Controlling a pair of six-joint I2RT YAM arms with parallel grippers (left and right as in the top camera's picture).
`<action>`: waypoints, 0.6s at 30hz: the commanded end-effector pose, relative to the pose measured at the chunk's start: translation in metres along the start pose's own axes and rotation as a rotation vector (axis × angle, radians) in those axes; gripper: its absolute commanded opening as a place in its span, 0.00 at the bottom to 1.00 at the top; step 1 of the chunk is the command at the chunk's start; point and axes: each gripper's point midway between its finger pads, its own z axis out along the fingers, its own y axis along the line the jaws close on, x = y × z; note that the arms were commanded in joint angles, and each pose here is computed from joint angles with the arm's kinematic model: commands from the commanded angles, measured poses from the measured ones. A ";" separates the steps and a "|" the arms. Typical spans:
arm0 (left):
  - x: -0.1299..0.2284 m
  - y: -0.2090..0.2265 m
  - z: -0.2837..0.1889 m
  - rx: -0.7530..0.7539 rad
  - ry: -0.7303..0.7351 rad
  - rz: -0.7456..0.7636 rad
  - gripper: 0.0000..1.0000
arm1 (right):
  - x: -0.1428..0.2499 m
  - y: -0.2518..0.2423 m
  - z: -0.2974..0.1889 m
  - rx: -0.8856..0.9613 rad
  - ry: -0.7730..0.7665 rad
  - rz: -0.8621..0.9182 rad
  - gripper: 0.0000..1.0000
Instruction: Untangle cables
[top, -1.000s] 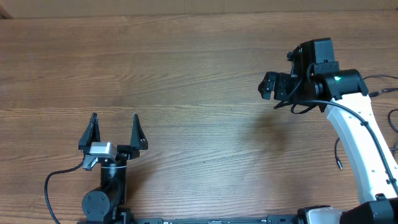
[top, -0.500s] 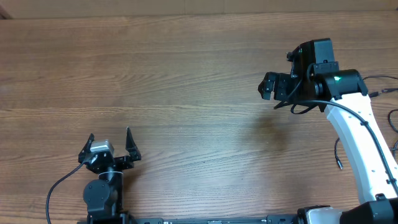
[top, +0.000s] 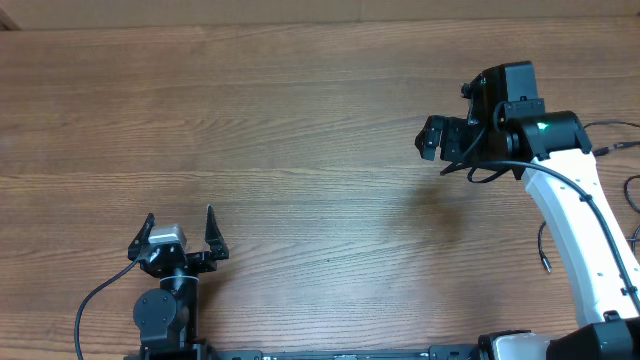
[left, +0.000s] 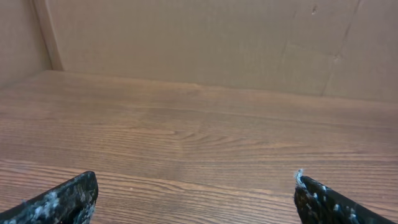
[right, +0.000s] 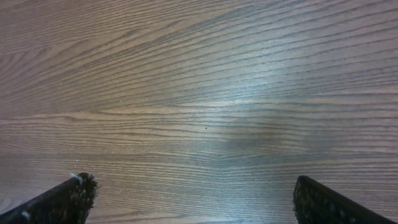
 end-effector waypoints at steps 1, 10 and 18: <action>0.000 -0.017 -0.001 0.077 -0.004 0.008 1.00 | -0.005 0.002 -0.005 -0.004 -0.021 0.004 1.00; 0.001 -0.027 -0.002 0.111 -0.001 0.013 1.00 | -0.005 0.002 -0.005 -0.004 -0.021 0.004 1.00; 0.001 -0.027 -0.002 0.111 -0.001 0.013 1.00 | -0.005 0.002 -0.005 -0.004 -0.021 0.004 1.00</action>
